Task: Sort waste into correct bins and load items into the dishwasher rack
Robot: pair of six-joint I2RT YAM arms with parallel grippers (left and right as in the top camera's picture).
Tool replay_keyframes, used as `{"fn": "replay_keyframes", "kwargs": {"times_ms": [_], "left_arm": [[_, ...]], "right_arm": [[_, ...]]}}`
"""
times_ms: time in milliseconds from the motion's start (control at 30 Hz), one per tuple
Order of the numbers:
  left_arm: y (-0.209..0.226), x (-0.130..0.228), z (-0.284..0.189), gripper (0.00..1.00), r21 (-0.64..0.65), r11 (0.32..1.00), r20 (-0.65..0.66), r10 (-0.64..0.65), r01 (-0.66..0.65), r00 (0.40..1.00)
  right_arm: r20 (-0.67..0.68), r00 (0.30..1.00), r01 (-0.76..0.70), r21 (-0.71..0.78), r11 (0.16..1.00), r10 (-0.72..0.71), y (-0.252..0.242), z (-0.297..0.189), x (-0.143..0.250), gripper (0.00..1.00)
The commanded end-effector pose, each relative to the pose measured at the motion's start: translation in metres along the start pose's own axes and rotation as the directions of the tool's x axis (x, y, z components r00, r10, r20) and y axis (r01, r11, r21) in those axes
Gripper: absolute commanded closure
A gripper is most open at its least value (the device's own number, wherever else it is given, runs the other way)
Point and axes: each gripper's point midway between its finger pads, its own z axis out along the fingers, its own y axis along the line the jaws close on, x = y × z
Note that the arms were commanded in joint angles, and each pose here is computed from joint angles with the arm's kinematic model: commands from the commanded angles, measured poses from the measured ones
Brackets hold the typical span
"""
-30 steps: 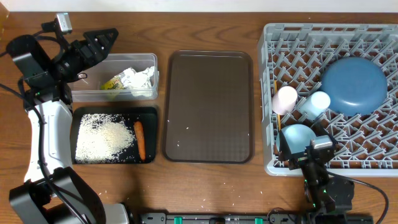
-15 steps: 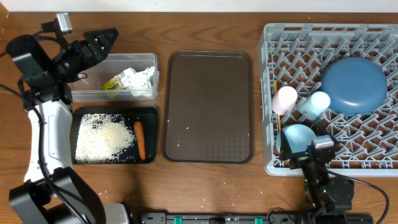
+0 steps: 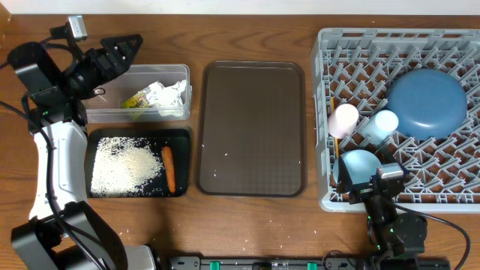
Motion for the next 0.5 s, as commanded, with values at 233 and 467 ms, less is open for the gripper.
{"fn": "replay_keyframes", "kwargs": {"times_ms": [233,467], "left_arm": [[-0.0111,-0.0067,-0.0039,0.02,0.014,1.000,0.010,0.028,-0.028,1.000],[-0.0106,-0.0063,-0.0040,0.02,0.013,1.000,0.010,0.025,-0.025,1.000]], "right_arm": [[0.001,1.000,-0.017,0.015,1.000,0.017,-0.0025,-0.0003,0.0003,0.01],[0.001,1.000,-0.017,0.015,1.000,0.017,-0.0025,-0.0003,0.0004,0.01]]}}
